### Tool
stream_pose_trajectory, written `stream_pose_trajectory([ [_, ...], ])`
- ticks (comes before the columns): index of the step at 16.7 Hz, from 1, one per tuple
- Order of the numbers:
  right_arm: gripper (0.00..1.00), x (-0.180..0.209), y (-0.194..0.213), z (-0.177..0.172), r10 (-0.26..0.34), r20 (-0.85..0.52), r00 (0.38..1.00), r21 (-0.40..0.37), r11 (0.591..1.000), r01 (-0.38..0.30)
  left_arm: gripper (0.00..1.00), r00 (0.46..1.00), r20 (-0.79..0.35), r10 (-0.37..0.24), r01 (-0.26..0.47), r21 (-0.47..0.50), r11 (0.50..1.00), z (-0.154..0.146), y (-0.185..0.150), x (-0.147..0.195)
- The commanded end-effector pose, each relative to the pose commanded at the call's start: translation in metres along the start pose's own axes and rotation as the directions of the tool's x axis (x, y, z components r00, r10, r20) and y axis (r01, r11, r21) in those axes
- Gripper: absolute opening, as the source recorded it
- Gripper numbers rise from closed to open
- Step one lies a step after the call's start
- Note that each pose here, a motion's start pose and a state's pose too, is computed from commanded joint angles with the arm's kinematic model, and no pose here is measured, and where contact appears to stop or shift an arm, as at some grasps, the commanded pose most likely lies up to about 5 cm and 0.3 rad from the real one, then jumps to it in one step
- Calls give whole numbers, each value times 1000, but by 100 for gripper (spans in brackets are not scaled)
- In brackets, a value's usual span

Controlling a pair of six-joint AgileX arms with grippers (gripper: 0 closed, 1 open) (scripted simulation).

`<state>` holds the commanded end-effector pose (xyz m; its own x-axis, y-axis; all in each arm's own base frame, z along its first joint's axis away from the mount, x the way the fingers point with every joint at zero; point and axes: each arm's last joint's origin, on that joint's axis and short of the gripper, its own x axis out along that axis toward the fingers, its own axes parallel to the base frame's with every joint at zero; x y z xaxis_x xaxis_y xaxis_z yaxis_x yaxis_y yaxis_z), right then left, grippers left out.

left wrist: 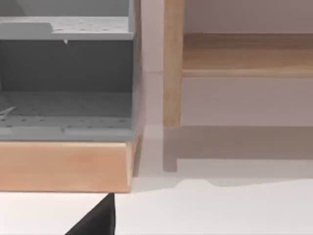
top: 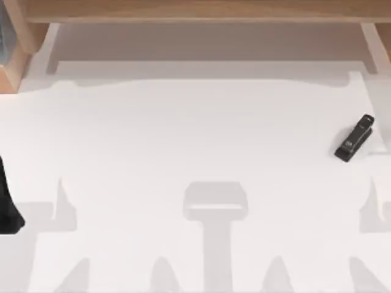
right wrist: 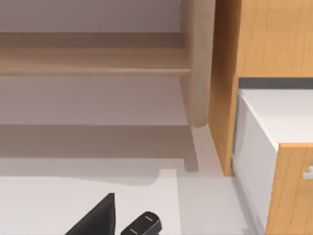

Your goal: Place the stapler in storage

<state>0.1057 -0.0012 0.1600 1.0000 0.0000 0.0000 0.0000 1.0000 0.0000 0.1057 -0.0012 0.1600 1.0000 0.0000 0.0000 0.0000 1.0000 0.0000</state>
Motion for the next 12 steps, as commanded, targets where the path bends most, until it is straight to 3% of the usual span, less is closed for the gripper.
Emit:
stream_pose_trajectory([
  [6,100,1,1,20,9,-69,998,51,999,-6,100,1000,0,0,0,0,1000,0,0,0],
  [9,100,10,3,55,20,-191,981,131,991,5,100,1000,0,0,0,0,1000,0,0,0],
  [12,100,38,6,92,31,-378,925,220,974,57,100,1000,0,0,0,0,1000,0,0,0],
])
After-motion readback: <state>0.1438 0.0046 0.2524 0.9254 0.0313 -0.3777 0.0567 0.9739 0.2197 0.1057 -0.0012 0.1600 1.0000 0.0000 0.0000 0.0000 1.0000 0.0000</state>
